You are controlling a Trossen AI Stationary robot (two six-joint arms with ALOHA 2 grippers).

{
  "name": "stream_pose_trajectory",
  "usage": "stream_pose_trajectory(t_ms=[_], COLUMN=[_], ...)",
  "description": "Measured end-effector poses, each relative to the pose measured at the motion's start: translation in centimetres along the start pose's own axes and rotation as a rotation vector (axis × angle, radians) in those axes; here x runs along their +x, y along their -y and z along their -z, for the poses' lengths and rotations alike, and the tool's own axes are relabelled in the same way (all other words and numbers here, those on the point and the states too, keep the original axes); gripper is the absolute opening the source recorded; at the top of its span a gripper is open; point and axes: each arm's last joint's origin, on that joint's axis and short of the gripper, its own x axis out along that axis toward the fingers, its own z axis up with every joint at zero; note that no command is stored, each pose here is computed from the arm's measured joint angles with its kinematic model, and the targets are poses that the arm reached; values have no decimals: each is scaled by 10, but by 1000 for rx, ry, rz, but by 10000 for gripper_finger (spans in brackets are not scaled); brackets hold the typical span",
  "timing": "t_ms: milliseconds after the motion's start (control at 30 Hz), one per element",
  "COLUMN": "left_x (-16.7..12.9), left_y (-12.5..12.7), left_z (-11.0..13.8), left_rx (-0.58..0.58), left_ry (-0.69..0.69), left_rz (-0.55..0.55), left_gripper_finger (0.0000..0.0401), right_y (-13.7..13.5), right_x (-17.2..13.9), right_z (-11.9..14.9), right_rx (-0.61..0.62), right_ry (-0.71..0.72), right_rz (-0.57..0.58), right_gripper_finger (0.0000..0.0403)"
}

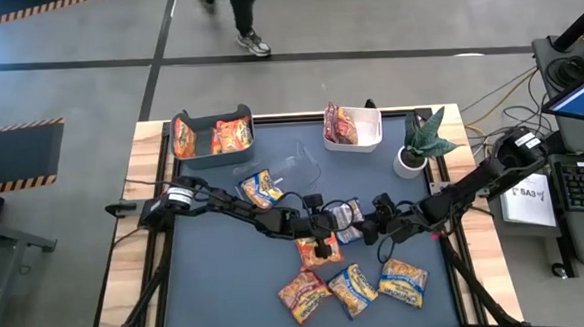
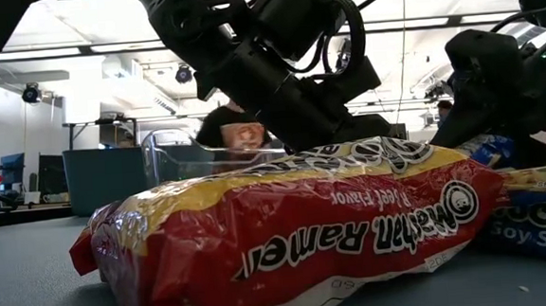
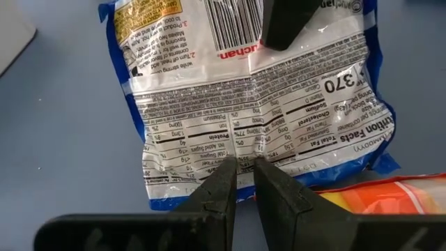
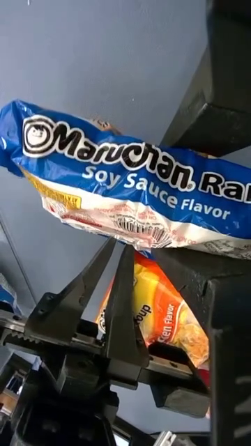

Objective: Sort Maruchan noodles
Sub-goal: Put the blue noodle pack into the transparent bin

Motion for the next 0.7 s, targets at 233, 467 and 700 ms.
stream_pose_trajectory(t_ms=[233,467,700], left_x=[-5,-47,-132], left_y=[-1,-12,-21], left_z=[-5,-41,-69], left_rx=[21,74,170], left_ry=[10,86,189], left_rz=[1,-33,-112], left_gripper_finger=[37,37,37], right_y=[0,-5,-29], right_x=[0,-2,-15], right_z=[0,-5,-29], right_rx=[2,-24,-94], right_ry=[5,41,115], right_rz=[-2,-30,-128], right_gripper_finger=[165,163,131])
